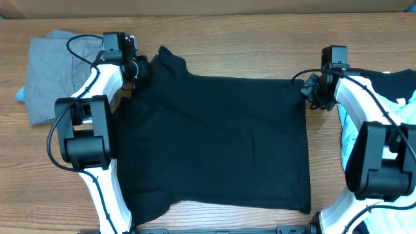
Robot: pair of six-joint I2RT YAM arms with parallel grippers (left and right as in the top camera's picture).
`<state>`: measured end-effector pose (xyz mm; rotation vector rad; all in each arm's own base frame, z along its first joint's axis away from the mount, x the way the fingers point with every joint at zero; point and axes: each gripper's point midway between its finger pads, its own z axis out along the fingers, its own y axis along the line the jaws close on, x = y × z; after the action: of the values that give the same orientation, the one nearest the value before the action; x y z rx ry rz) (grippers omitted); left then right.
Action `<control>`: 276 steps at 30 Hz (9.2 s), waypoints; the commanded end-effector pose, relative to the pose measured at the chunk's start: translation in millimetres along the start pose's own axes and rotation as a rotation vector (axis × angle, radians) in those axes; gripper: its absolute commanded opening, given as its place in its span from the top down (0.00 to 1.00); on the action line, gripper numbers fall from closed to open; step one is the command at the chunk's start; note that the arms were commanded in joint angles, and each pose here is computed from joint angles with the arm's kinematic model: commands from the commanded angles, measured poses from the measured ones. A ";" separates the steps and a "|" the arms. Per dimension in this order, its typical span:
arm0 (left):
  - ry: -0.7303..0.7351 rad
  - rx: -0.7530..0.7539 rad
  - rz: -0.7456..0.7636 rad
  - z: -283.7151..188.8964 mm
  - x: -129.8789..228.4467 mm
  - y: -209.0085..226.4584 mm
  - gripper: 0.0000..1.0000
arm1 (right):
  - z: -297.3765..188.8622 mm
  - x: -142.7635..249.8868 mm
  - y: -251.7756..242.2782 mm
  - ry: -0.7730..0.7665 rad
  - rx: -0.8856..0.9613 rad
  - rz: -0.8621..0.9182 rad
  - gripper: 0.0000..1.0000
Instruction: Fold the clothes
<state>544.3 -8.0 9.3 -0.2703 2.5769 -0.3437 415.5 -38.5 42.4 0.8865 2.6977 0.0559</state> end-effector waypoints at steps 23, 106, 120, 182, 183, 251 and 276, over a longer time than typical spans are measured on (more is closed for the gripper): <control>0.026 -0.168 -0.050 -52.4 -21.8 17.5 0.54 | -4.2 -34.3 38.7 -0.135 -0.186 -0.148 0.41; -0.009 0.099 0.216 -80.0 -54.9 -55.6 0.26 | 38.6 -50.3 62.1 -0.159 -0.266 -0.266 0.96; -0.128 0.116 0.267 -59.4 -81.2 -59.3 0.34 | -23.2 -48.1 40.3 -0.151 -0.172 -0.161 0.96; -0.085 0.162 0.163 -96.9 -83.1 -73.6 0.95 | -27.3 -78.3 17.7 -0.224 -0.172 -0.155 0.96; -0.069 0.161 0.160 -96.2 -79.0 -74.1 0.95 | -27.2 -77.9 17.6 -0.222 -0.172 -0.155 0.96; 0.777 -0.155 0.124 -156.7 131.5 6.6 0.25 | -62.6 57.3 -50.5 0.338 0.021 -0.158 0.36; 0.633 0.016 0.243 -143.9 98.9 -42.8 0.58 | -94.2 46.3 -7.9 0.230 -0.236 -0.178 0.33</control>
<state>397.5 -23.7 96.0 0.0640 3.1961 -0.3207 347.5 -12.9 114.2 0.5949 2.9074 0.4348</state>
